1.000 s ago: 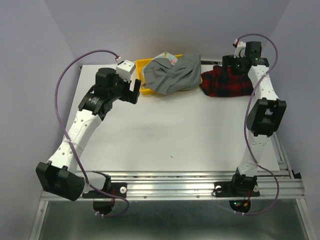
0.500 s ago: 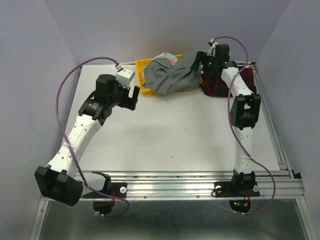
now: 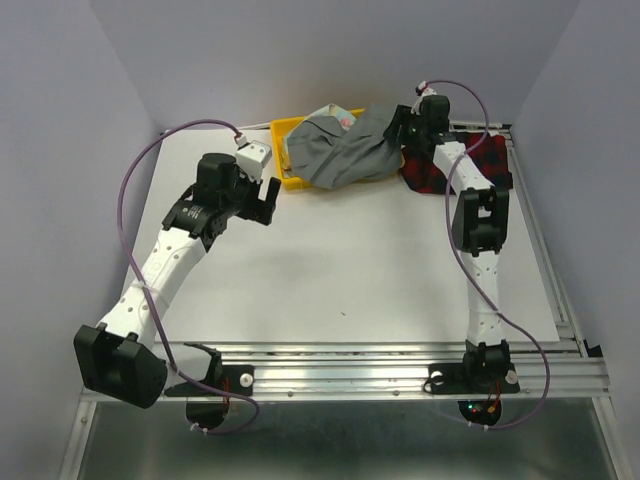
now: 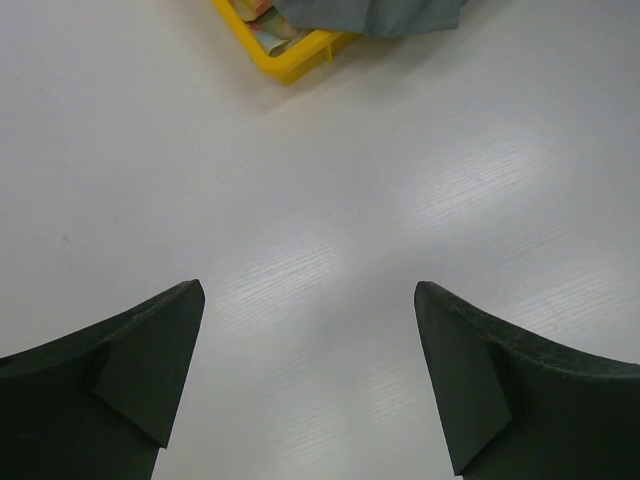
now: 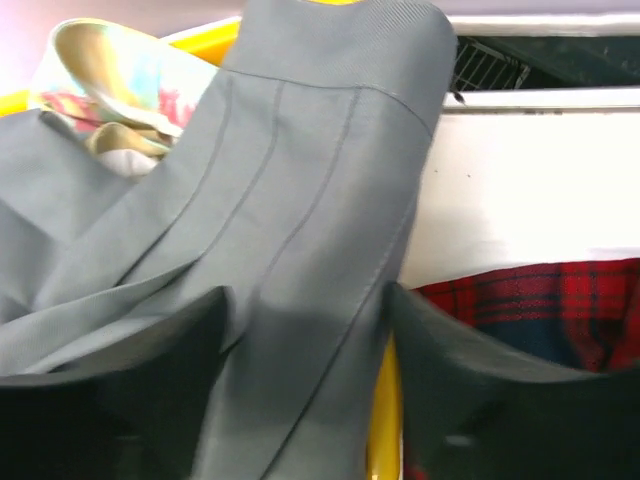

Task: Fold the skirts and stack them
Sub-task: Grab the skirt from the pile, then move the skirt to the center of the board

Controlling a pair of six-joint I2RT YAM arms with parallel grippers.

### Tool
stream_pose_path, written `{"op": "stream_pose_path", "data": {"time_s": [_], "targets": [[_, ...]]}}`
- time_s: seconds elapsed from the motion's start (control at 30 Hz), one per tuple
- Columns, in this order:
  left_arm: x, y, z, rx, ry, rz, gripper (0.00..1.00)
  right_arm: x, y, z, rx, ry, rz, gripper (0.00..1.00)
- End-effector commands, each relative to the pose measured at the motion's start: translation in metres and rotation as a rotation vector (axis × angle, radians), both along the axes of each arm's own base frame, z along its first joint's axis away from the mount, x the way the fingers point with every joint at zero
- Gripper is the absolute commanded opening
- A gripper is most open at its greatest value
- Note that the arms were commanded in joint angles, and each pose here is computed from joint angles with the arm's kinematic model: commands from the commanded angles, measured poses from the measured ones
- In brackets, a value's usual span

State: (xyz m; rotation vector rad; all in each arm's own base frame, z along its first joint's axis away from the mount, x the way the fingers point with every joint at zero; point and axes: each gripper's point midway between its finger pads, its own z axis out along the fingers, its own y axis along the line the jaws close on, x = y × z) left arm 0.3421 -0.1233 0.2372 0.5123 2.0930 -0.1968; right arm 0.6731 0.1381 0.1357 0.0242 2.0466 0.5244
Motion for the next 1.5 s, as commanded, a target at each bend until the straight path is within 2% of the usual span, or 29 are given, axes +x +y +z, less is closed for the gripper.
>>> {"op": "stream_pose_path", "data": {"time_s": [0.0, 0.07, 0.1, 0.17, 0.2, 0.23, 0.37, 0.4, 0.43, 0.47, 0.5, 0.57, 0.6, 0.67, 0.7, 0.8, 0.9, 1.0, 1.1, 1.13, 1.2, 1.27, 1.33, 1.47], "targets": [[0.008, 0.001, -0.002, 0.003, -0.021, 0.008, 0.99, 0.018, -0.001, 0.032, 0.001, -0.133, 0.000, 0.58], [0.008, 0.001, -0.001, 0.001, -0.022, 0.005, 0.99, 0.018, 0.002, 0.042, 0.008, -0.159, 0.020, 0.46], [0.009, 0.000, 0.000, -0.002, -0.022, 0.007, 0.99, 0.017, 0.006, 0.046, 0.018, -0.168, 0.043, 0.33], [0.009, 0.001, 0.003, -0.001, -0.028, 0.008, 0.99, 0.015, 0.011, 0.063, 0.031, -0.201, 0.074, 0.19], [0.008, 0.001, 0.006, -0.002, -0.032, 0.010, 0.99, 0.010, 0.022, 0.071, 0.046, -0.214, 0.114, 0.05], [0.008, 0.002, 0.008, -0.003, -0.035, 0.013, 0.99, 0.007, 0.025, 0.077, 0.054, -0.219, 0.133, 0.01], [0.006, 0.008, 0.021, -0.019, -0.062, 0.029, 0.99, -0.023, 0.049, 0.139, 0.096, -0.308, 0.285, 0.01], [0.005, 0.012, 0.024, -0.032, -0.059, 0.029, 0.99, -0.048, 0.068, 0.170, 0.110, -0.352, 0.393, 0.01], [0.006, 0.013, 0.030, -0.045, -0.066, 0.030, 0.99, -0.063, 0.077, 0.182, 0.104, -0.366, 0.451, 0.01], [0.004, 0.019, 0.044, -0.076, -0.082, 0.027, 0.99, -0.135, 0.116, 0.217, 0.045, -0.447, 0.699, 0.01], [0.005, 0.019, 0.048, -0.079, -0.090, 0.027, 0.99, -0.135, 0.114, 0.212, 0.002, -0.459, 0.716, 0.01], [0.001, 0.021, 0.057, -0.094, -0.106, 0.022, 0.99, -0.173, 0.129, 0.210, -0.072, -0.490, 0.837, 0.01], [0.000, 0.023, 0.063, -0.102, -0.117, 0.023, 0.99, -0.208, 0.138, 0.200, -0.141, -0.482, 0.924, 0.01], [-0.004, 0.024, 0.068, -0.117, -0.123, 0.019, 0.99, -0.240, 0.143, 0.184, -0.201, -0.458, 0.997, 0.01], [-0.004, 0.027, 0.069, -0.121, -0.126, 0.025, 0.99, -0.270, 0.144, 0.163, -0.264, -0.438, 1.083, 0.01], [-0.009, 0.025, 0.071, -0.135, -0.125, 0.011, 0.99, -0.316, 0.137, 0.115, -0.368, -0.325, 1.190, 0.01], [-0.012, 0.025, 0.068, -0.136, -0.116, -0.002, 0.99, -0.371, 0.112, 0.043, -0.488, -0.218, 1.311, 0.01], [-0.014, 0.022, 0.060, -0.131, -0.099, -0.029, 0.99, -0.397, 0.094, 0.004, -0.576, -0.142, 1.355, 0.01], [-0.016, 0.020, 0.041, -0.108, -0.063, -0.067, 0.99, -0.416, 0.072, -0.025, -0.628, -0.069, 1.353, 0.12], [-0.017, 0.019, 0.036, -0.099, -0.055, -0.082, 0.99, -0.417, 0.066, -0.030, -0.643, -0.035, 1.323, 0.32], [-0.022, 0.015, 0.021, -0.067, -0.028, -0.152, 0.99, -0.421, 0.060, -0.028, -0.635, 0.013, 1.257, 0.51], [-0.030, 0.007, 0.007, -0.062, 0.016, -0.231, 0.98, -0.416, 0.056, -0.021, -0.649, 0.027, 1.182, 0.77], [-0.036, 0.002, -0.007, -0.044, 0.050, -0.281, 0.98, -0.399, 0.053, 0.003, -0.641, -0.014, 1.076, 0.82], [-0.047, -0.017, -0.027, 0.035, 0.048, -0.388, 0.95, -0.358, 0.029, 0.050, -0.460, -0.017, 0.859, 0.84]]}}
